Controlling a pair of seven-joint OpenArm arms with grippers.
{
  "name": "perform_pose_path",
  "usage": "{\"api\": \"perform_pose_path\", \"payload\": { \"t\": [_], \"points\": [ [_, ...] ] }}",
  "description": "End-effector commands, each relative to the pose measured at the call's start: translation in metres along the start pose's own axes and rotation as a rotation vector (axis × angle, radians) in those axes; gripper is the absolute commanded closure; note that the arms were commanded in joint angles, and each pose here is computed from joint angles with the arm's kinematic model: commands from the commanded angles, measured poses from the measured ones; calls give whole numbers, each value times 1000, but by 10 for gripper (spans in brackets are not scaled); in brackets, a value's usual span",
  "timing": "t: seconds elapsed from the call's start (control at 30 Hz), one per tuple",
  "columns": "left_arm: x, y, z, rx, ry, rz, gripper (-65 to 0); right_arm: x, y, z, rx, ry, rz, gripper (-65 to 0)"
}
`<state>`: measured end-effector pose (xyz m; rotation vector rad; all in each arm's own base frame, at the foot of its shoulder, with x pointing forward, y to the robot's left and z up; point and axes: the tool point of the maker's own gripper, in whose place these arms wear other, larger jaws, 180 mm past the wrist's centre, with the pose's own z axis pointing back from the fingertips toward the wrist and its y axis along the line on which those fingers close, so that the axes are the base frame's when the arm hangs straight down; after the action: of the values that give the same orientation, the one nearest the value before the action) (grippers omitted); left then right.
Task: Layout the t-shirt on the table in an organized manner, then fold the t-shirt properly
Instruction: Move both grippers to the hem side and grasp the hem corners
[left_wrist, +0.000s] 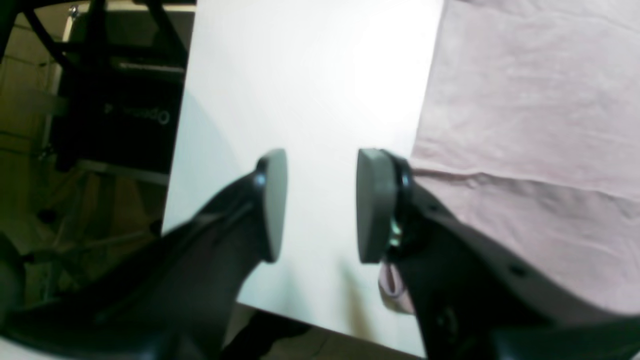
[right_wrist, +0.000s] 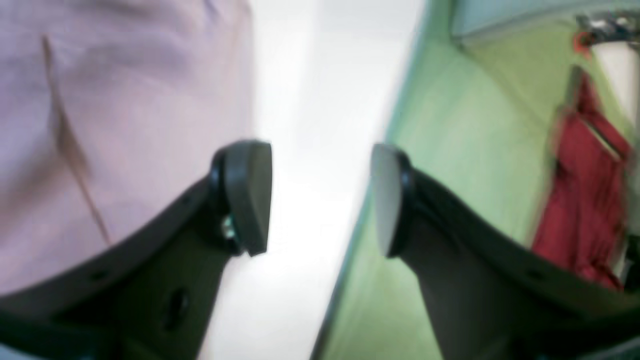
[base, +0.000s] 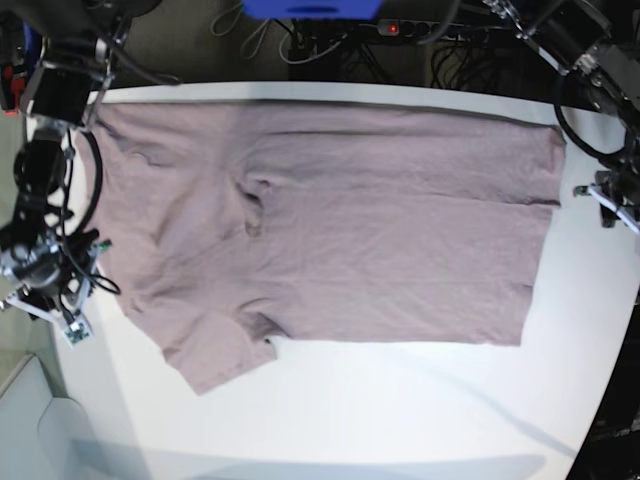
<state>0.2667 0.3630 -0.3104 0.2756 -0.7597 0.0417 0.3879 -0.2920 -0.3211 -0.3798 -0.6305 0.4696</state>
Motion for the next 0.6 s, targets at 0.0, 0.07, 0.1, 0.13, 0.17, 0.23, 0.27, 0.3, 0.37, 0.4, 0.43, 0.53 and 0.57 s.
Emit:
{"api": "perform_pose_path", "payload": {
  "t": [0.0, 0.07, 0.1, 0.13, 0.17, 0.23, 0.27, 0.3, 0.37, 0.4, 0.43, 0.53, 0.57],
  "points": [
    [14, 5, 4, 13, -45, -8, -225, 21, -13, -4, -6, -31, -6, -319],
    [15, 4, 5, 15, -51, -9, -225, 35, -5, -26, 63, -34, -16, -319],
    [14, 4, 6, 16, -47, -12, -225, 42, -1, -36, 97, -48, -24, -321],
    [13, 5, 6, 17, -43, -11, -225, 50, 3, -45, 130, -71, -38, -329],
    [12, 5, 6, 18, -43, -10, -225, 56, 8, -53, 160, -96, -56, -344],
    [9, 12, 8, 34, -39, 5, -225, 62, 16, -64, 208, -139, -92, -372],
    [4, 18, 10, 49, -33, 19, -225, 68, 19, -68, 227, -172, -110, -390],
    [2, 24, 12, 62, -32, 34, -225, 73, 22, -71, 242, -206, -127, -408],
    [-1, 33, 16, 85, -31, 51, -225, 74, 27, -76, 265, -240, -153, -434],
    [-4, 36, 16, 91, -26, 62, -225, 74, 30, -78, 275, -256, -164, -442],
    [-5, 38, 17, 95, -28, 68, -225, 76, 32, -79, 282, -273, -172, -446],
    [-6, 42, 19, 107, -27, 74, -225, 80, 28, -80, 260, -305, -196, -447],
    [-7, 42, 19, 106, -25, 74, -225, 79, 22, -81, 230, -299, -214, -447]
  ]
}}
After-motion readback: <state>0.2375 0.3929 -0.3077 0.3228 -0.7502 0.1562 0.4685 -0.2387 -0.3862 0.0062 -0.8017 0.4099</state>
